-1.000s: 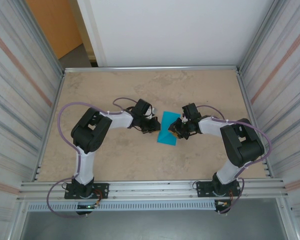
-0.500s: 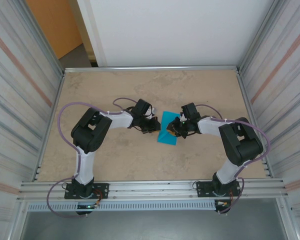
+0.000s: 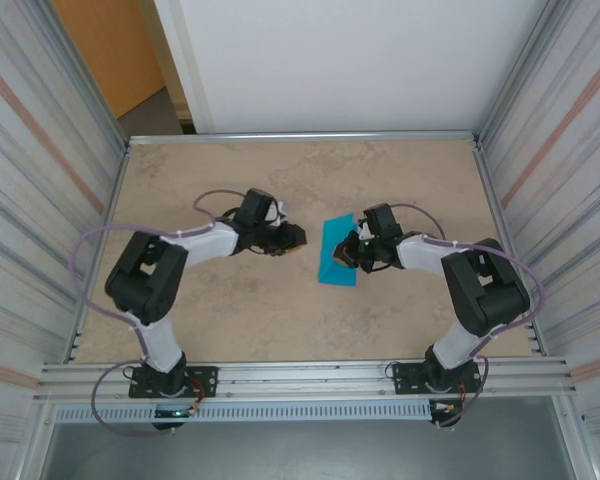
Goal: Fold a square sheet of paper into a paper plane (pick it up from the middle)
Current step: Pick up the paper from the center of the table.
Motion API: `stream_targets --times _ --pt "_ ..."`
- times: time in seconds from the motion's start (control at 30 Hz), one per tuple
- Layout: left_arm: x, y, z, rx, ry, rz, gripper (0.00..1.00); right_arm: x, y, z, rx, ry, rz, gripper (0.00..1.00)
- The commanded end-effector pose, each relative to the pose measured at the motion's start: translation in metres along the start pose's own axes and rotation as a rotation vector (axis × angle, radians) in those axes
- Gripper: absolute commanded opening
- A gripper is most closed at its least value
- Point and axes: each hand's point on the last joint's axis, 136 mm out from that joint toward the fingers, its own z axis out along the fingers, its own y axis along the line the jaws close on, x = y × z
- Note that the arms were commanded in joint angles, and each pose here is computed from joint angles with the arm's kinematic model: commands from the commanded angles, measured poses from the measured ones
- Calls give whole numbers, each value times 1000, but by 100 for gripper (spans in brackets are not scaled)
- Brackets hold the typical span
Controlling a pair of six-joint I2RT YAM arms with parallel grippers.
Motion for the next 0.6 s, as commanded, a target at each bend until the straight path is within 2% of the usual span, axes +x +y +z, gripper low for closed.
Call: stream_targets --times 0.0,0.1,0.27,0.3,0.37,0.57 --pt "-14 -15 -31 59 -98 -4 40 -17 54 -27 -157 -52 -163 4" --pt "-19 -27 -54 112 -153 -3 49 -20 91 -43 -289 -47 -231 4" --pt "-19 -54 -79 220 -193 -7 77 -19 149 -68 -510 -7 -306 4" --pt "-19 -59 -83 245 -194 -6 80 -18 157 -71 -535 1 -314 4" --pt "-18 -70 -89 294 -192 -2 84 -19 172 -78 -586 16 -314 4" --pt "-16 -97 -99 423 -182 43 85 -18 193 -88 -640 76 -283 5"
